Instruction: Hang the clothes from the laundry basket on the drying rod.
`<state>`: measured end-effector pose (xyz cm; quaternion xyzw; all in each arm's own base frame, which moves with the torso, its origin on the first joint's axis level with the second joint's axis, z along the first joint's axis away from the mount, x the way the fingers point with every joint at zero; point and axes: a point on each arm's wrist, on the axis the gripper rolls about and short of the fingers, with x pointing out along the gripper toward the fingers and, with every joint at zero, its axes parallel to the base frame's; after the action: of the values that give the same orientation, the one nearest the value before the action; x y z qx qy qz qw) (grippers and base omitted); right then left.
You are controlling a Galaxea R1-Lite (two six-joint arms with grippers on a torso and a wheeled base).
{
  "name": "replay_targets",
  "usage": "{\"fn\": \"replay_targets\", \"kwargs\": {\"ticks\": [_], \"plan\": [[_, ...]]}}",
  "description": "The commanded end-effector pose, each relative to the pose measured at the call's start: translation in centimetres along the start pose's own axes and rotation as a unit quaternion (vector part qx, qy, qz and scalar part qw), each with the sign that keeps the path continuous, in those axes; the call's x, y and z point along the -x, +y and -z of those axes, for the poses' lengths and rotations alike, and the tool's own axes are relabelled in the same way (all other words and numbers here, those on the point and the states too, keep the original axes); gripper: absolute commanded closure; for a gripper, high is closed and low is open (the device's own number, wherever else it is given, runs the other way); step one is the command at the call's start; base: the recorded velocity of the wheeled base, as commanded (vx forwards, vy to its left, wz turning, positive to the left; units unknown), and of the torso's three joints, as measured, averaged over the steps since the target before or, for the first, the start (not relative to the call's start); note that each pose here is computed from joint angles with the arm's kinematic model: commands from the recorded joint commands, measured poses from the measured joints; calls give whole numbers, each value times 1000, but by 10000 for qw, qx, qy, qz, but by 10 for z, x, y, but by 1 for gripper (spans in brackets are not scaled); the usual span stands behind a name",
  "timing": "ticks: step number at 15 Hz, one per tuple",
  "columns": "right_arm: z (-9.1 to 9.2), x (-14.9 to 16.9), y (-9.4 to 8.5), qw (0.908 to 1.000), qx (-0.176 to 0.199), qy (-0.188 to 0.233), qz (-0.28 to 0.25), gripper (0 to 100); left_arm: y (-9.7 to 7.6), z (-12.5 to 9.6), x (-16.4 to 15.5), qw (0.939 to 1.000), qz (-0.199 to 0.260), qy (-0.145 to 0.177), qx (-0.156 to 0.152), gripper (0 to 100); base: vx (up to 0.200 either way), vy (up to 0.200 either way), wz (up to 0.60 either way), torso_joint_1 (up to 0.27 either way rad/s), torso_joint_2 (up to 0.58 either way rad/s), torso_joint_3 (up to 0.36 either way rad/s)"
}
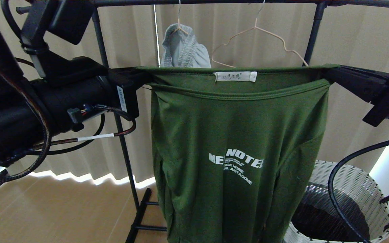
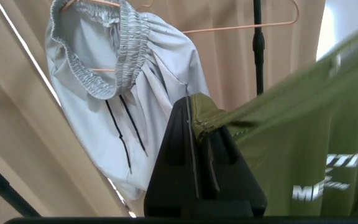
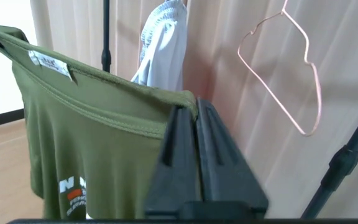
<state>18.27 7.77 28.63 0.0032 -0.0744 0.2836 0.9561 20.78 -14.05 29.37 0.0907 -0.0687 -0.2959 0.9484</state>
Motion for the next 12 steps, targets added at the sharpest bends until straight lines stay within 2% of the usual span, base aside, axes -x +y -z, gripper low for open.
{"fn": "replay_targets", "kwargs": {"ticks": [1,6,9,12], "plan": [[2,0,0,10000,-7,38,2,0,0,2,2,10000,1,24,1,100,0,0,0,0,0,0],[11,3,2,9999,-57,158,-37,0,5,10,6,9997,-162,177,-14,100,0,0,0,0,0,0],[22,8,12,9992,-117,287,-258,0,16,17,7,9975,-538,368,-273,100,0,0,0,0,0,0],[31,10,20,9986,-141,175,-485,0,25,29,9,9948,-714,589,-428,100,0,0,0,0,0,0]]}}
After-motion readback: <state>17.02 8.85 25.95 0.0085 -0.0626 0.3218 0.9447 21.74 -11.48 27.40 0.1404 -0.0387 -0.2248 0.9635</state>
